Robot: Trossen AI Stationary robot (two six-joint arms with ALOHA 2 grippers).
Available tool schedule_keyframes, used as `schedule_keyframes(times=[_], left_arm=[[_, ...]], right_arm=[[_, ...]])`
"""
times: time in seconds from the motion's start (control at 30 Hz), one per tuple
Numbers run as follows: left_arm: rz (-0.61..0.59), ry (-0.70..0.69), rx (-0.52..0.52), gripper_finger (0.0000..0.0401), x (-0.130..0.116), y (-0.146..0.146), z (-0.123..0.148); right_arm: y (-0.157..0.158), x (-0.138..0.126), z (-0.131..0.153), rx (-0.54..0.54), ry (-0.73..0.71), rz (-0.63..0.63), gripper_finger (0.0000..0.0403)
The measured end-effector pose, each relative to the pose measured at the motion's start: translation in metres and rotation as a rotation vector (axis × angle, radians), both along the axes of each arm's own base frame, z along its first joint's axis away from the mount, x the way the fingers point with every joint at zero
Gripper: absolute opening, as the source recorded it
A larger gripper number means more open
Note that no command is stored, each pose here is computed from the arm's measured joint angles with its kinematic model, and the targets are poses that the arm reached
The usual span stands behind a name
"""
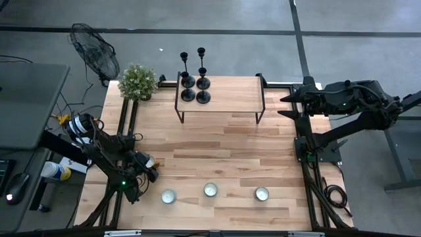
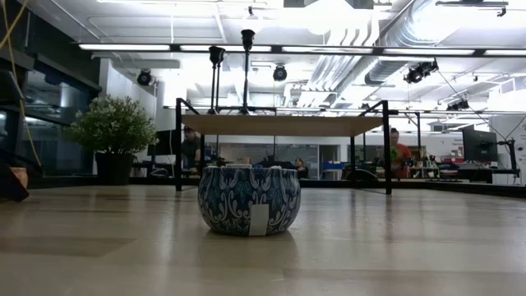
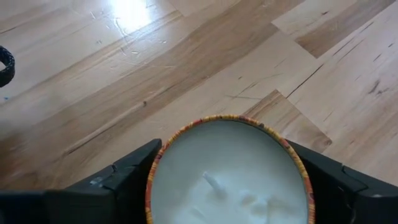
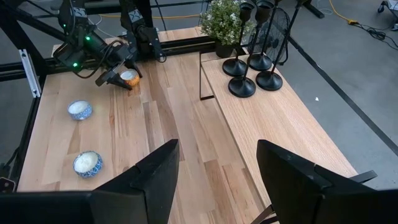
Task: Pick & Place candle stick holders
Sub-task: Put the orange scented candle on the shelf
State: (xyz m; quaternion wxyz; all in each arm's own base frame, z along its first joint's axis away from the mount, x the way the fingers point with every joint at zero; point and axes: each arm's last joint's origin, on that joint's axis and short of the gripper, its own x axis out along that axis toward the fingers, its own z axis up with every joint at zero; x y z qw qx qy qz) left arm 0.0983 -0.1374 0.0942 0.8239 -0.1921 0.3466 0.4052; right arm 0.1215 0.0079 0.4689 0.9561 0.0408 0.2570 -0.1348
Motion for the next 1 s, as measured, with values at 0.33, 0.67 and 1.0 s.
schedule_keyframes(times=[0.33, 0.67, 1.0], left_arm=[[0.002, 0.005, -0.002, 0.0305, 0.000, 0.000, 0.000], [0.005, 0.009, -0.011, 0.0292, 0.004, -0.007, 0.007], [0.011, 0.030, 0.014, 0.0288, 0.009, -0.014, 0.020]], right_arm=[[0.000, 0.000, 0.000, 0.000, 0.000, 0.000, 0.0208], [0.000, 0.000, 0.000, 0.000, 0.000, 0.000, 0.0208], [0.000, 0.000, 0.000, 0.000, 0.000, 0.000, 0.0208]])
